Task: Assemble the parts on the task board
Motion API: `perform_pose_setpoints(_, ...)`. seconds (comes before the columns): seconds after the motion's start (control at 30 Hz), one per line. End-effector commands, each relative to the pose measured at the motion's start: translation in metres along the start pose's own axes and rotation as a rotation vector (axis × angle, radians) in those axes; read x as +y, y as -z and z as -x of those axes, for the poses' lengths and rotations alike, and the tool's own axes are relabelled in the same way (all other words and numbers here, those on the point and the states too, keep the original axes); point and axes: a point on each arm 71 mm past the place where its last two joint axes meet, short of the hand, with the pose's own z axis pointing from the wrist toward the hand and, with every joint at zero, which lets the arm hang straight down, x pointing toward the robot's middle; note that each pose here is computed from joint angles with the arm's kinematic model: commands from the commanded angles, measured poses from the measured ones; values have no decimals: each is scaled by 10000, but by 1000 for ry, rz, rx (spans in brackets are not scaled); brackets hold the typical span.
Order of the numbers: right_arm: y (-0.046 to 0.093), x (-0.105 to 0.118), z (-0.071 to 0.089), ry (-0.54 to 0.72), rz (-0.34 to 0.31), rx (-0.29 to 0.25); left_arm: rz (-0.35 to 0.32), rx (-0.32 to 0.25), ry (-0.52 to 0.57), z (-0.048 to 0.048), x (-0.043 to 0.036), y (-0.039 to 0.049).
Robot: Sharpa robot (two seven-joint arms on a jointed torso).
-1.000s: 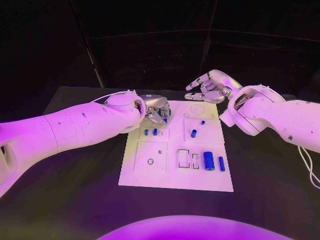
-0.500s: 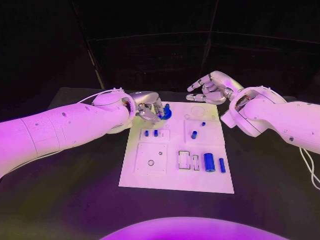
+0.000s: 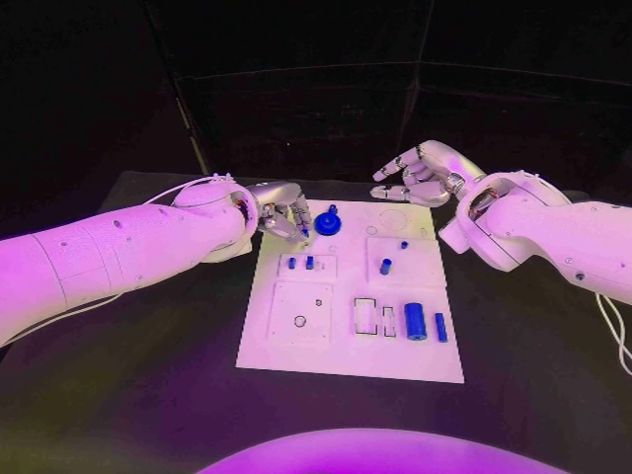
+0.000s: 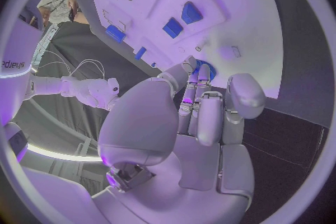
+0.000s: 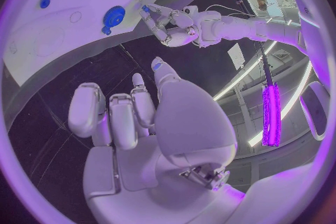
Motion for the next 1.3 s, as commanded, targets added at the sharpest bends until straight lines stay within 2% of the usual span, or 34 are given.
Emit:
perform_pose_setpoints(0.03, -3, 13, 9, 0, 8, -3, 18, 36, 11, -22, 26, -13)
perform_pose_setpoints(0.63, -3, 20, 3, -1, 8, -1, 37, 85, 15, -124, 44, -65)
perform_pose_setpoints(0.97, -4, 22, 1, -1, 9, 0, 44, 102, 15, -145, 45, -70)
perform_pose_setpoints(1.3, -6, 23, 0, -1, 9, 0, 37, 108, 15, -156, 14, -88)
